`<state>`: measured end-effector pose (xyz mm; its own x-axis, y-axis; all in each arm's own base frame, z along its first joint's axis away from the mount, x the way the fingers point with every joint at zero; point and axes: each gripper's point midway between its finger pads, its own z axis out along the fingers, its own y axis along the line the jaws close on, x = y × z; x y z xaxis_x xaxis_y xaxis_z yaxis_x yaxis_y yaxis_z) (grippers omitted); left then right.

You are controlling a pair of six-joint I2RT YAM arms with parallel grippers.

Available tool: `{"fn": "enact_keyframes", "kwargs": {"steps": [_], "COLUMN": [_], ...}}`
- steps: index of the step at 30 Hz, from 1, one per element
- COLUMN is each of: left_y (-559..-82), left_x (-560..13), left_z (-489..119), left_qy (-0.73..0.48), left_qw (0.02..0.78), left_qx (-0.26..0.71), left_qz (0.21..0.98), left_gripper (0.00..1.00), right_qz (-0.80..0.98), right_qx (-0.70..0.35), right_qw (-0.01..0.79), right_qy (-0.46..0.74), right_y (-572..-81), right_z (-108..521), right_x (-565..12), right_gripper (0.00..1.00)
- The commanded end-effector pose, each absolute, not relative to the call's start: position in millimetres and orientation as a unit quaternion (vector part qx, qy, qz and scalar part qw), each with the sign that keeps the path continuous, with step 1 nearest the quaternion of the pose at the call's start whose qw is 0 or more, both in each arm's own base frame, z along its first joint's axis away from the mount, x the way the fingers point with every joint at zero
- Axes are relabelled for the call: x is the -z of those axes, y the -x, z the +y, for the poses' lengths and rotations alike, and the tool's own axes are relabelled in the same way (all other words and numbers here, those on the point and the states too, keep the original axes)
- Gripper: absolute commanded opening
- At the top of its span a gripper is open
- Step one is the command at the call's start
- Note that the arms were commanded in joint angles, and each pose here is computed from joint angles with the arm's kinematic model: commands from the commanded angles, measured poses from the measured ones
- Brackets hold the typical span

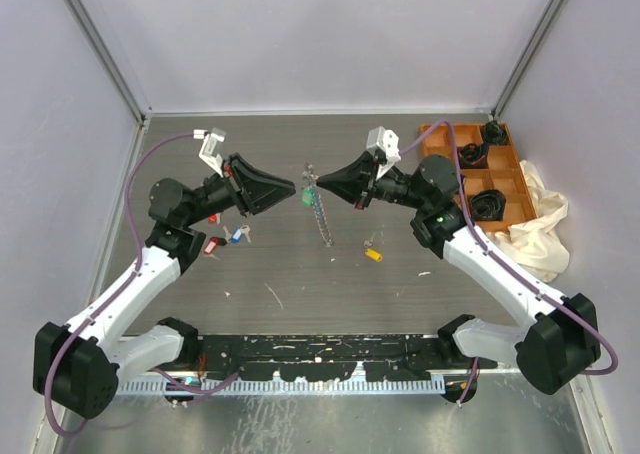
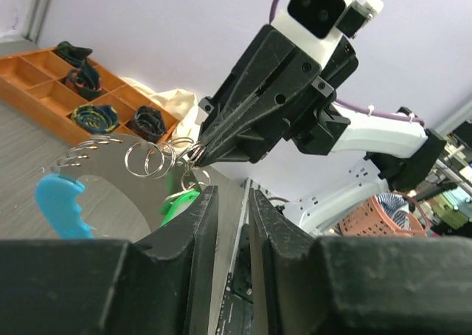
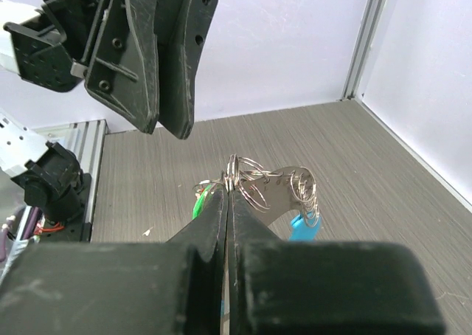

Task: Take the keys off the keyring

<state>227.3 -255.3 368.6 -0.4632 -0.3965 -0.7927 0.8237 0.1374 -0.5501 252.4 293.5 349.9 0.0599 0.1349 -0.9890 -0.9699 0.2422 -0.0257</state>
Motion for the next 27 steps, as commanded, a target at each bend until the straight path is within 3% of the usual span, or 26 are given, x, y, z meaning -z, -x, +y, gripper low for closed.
{"fn": "enact_keyframes", "kwargs": {"steps": [1,8,14,27], "left_y": [-213,-225,-228,-230], "left_x": [-392,-393,-390,-392], "left_z": [-255,-260,-262,-276], "left_qy": [-0.238,-0.23,-0.219,-0.227], "left_qw": [0.505,0.5,0.505,0.5], "left_qx": [0.638,0.639,0.635,0.638], "left_qz": [0.531,0.538,0.542,0.541], "left_gripper": [0.24,0.3,0.3,0.18], "right_qz": [0.433,0.433,0.44,0.438], "right_qx": [-0.47,-0.475,-0.477,-0.487], "right_qw": [0.647,0.64,0.635,0.622], "right_qy": [0.416,0.42,0.42,0.429], "right_y": [-231,-229,-231,-226], "right_z": [288,290,292,296], "right_x": [-397,-395,-391,-389], "right_gripper": [0.01,0.01,0.01,0.01]}}
